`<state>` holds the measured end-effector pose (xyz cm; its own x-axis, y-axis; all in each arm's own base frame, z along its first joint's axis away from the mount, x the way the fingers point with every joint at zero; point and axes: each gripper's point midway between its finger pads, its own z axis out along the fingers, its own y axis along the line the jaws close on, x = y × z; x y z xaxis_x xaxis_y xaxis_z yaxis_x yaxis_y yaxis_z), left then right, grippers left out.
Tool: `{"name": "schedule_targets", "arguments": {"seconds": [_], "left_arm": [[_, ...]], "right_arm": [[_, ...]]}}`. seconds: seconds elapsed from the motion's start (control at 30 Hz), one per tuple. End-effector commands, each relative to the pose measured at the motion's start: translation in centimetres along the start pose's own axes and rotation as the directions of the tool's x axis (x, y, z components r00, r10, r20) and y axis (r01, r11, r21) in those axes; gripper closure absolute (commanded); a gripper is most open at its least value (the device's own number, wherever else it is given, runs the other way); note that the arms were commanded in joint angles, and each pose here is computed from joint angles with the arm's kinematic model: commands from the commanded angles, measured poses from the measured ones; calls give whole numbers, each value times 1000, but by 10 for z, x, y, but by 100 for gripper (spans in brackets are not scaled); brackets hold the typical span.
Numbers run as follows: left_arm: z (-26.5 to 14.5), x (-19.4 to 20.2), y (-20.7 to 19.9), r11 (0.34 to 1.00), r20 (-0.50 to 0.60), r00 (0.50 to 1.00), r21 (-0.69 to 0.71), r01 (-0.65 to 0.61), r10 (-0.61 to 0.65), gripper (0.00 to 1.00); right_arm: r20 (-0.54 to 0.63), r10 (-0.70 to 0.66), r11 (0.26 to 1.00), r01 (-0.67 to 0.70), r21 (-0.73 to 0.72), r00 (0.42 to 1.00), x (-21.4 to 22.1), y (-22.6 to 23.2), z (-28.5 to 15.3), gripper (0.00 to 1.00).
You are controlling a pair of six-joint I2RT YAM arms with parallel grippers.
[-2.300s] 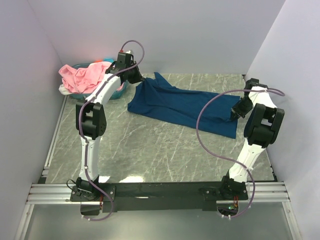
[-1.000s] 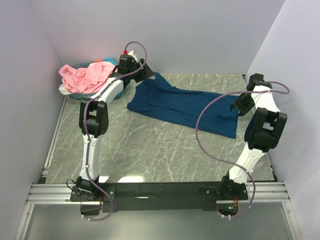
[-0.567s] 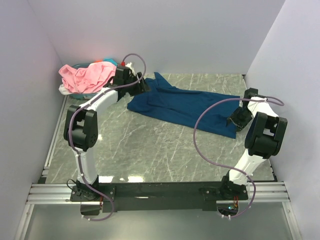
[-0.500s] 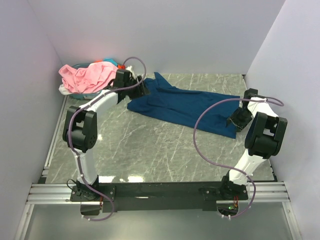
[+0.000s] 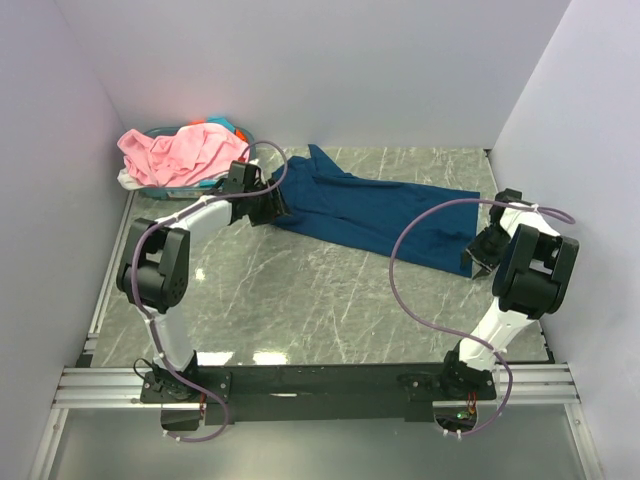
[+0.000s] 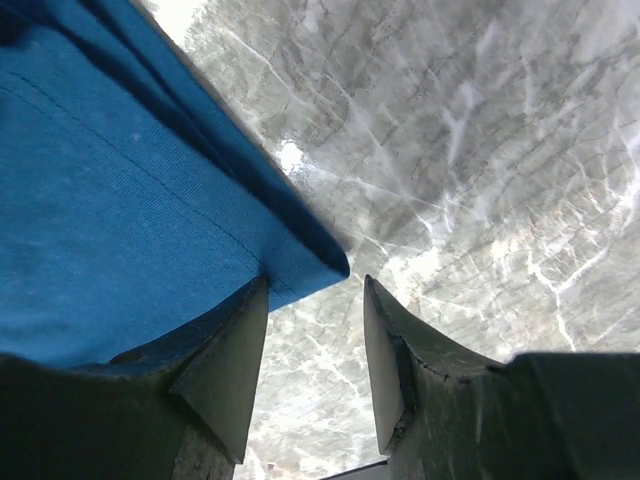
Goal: Fold and stack the t-shirts
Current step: Fold the tshirt
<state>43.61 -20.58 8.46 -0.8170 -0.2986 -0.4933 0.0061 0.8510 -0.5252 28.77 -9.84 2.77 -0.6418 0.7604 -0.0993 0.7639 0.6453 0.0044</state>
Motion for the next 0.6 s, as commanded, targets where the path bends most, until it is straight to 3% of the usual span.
{"name": "schedule_targets", "arguments": {"seconds": [0.0,0.23,0.33,0.47,0.57], "left_arm": [[-18,-16,-14,999,67,998,31,-12,10,36],[-20,-11,-6,1000,58,998,12,5,-5,36],[-23,-10,-1,1000,62,998,0,10,-10,36],[-26,-9,9,999,73,997,-38,20,-17,36],[-29,-10,20,997,88,996,-81,19,-12,36]], "right_arm": [[26,1,1000,-1,6,1000,-5,-3,4,50],[-4,1,1000,-1,2,1000,-3,0,15,58],[-20,-1,1000,2,23,1000,2,-4,21,69],[-37,-7,998,9,57,999,8,-12,24,100],[-39,-12,995,16,99,999,12,-23,22,100]]}}
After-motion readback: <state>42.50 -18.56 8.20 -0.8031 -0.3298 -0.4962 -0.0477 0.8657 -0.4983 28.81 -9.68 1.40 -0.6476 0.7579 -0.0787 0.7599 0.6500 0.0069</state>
